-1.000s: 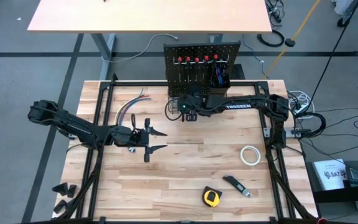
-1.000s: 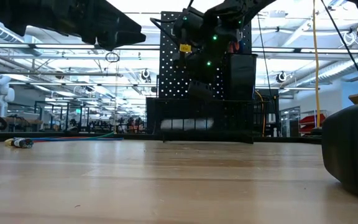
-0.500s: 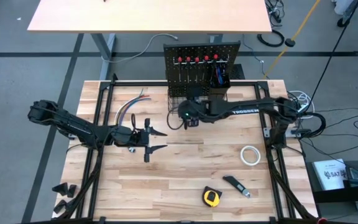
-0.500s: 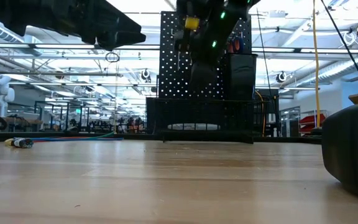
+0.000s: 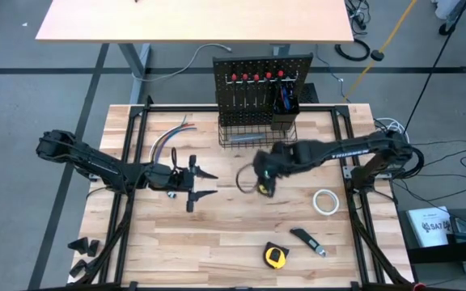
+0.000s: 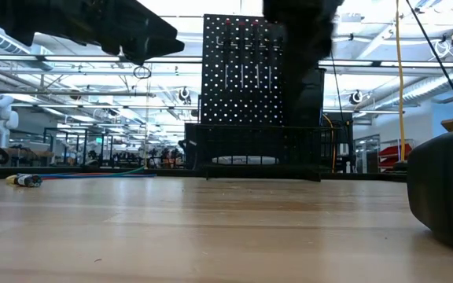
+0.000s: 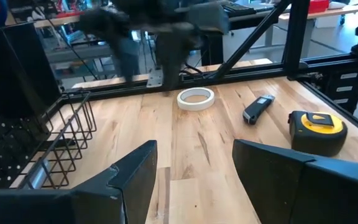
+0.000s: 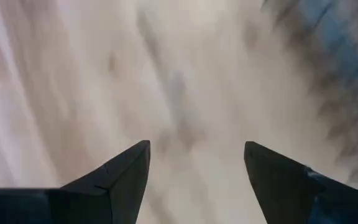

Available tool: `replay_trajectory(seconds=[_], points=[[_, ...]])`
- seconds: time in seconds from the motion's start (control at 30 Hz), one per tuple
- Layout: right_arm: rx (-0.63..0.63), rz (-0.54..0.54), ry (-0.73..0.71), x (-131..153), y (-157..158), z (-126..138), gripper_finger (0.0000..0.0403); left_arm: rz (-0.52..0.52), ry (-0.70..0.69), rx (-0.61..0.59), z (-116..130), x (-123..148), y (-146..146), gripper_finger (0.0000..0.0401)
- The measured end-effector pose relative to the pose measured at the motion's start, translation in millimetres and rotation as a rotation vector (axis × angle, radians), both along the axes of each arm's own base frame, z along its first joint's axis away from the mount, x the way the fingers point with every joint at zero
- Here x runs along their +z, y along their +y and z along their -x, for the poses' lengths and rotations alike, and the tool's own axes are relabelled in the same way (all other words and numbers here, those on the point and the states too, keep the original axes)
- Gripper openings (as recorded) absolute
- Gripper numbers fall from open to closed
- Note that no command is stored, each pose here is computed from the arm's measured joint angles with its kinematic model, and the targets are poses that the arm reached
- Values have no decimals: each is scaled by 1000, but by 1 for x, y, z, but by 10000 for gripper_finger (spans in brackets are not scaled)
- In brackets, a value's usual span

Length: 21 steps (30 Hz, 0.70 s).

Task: Hang tools onto peg board
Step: Put the black cutter knife into the wire basket bin on the pegboard

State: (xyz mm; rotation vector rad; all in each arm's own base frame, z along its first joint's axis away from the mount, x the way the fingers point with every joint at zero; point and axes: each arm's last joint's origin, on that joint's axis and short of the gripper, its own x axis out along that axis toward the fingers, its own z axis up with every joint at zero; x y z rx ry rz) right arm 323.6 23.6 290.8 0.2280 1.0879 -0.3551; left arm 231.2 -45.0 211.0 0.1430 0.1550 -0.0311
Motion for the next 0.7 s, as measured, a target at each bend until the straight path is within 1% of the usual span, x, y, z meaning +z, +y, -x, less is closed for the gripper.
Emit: replay_trajectory(seconds=[0.07,0.23,0.37,0.47,0.53,0.7], points=[[-14,-44,90,-12,16,9,251,1,1,-3,0,0,0,217],[-63,-93,271,-47,55,36,251,-3,24,-6,-3,-6,-1,217],[-105,-175,342,-68,85,55,251,-6,36,-4,-7,-12,-1,217],[-103,-249,379,-81,105,67,251,-6,37,2,-11,-17,-1,217],[-105,-287,403,-87,115,74,251,-6,39,5,-14,-19,0,217],[-167,-346,428,-99,130,87,251,-10,58,7,-16,-25,-1,217]])
